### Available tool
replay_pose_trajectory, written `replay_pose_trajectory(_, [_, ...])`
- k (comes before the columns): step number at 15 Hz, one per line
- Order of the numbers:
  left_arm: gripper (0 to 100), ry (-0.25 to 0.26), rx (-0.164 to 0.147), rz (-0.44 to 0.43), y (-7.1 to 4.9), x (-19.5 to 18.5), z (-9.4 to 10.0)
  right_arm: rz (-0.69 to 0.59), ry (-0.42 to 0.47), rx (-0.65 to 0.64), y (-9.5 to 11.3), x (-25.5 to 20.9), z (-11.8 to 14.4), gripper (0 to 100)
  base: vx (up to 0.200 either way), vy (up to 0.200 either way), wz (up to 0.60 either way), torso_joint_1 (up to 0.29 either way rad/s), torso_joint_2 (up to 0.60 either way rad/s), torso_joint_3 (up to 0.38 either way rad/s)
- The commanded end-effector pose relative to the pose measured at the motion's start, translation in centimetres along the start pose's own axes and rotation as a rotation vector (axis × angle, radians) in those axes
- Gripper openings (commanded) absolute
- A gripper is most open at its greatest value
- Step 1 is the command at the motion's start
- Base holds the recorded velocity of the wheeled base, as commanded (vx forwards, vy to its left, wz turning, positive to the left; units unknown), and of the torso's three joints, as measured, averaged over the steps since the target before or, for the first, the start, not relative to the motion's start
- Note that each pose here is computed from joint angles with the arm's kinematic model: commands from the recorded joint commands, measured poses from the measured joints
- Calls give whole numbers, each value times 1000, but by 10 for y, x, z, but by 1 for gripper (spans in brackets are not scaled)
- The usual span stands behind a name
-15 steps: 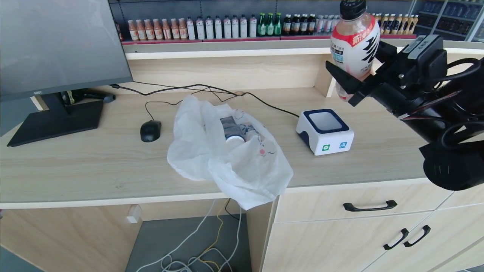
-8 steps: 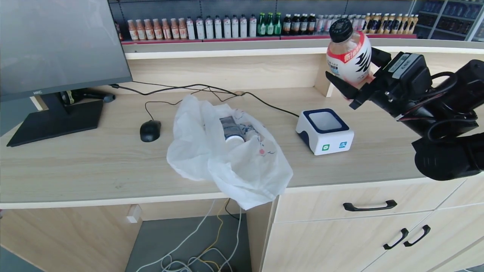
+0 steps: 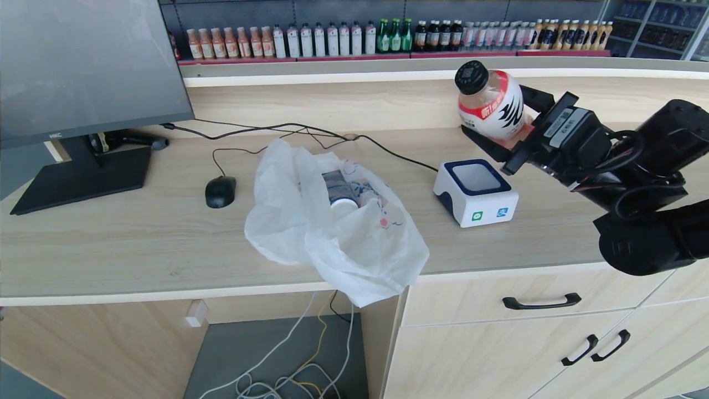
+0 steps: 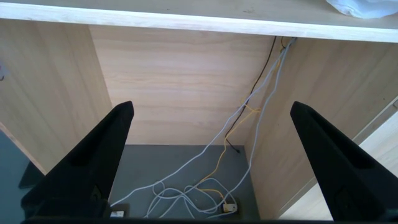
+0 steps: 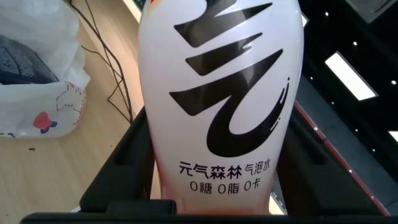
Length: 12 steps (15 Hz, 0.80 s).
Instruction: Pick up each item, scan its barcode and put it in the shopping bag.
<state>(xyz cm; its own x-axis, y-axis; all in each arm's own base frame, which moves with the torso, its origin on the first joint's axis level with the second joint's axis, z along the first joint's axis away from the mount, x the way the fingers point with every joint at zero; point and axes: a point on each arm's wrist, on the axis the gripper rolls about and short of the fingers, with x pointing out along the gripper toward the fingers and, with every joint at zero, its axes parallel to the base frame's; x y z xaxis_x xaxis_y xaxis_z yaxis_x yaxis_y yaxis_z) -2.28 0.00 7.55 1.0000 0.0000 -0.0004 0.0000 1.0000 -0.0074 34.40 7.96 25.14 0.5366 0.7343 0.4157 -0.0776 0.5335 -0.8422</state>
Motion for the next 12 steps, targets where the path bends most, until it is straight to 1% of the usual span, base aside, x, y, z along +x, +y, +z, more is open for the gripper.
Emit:
replay_pose_trajectory(1, [100, 0, 0, 0, 0, 0, 0, 4, 4, -7, 1, -2, -2, 0, 0, 0, 0, 0, 0, 0])
replay_pose_trajectory(3, [100, 0, 0, 0, 0, 0, 0, 21, -14, -28, 3, -2, -3, 0, 0, 0, 0, 0, 0, 0])
replay_pose_trajectory(7, [100, 0, 0, 0, 0, 0, 0, 84, -88, -53, 8, -4, -11, 0, 0, 0, 0, 0, 0, 0])
replay_pose_trajectory(11, [100, 0, 0, 0, 0, 0, 0, 105, -92, -88, -2, -15, -20, 0, 0, 0, 0, 0, 0, 0])
replay_pose_trajectory(12, [100, 0, 0, 0, 0, 0, 0, 107, -91, -93, -1, -15, -22, 0, 0, 0, 0, 0, 0, 0])
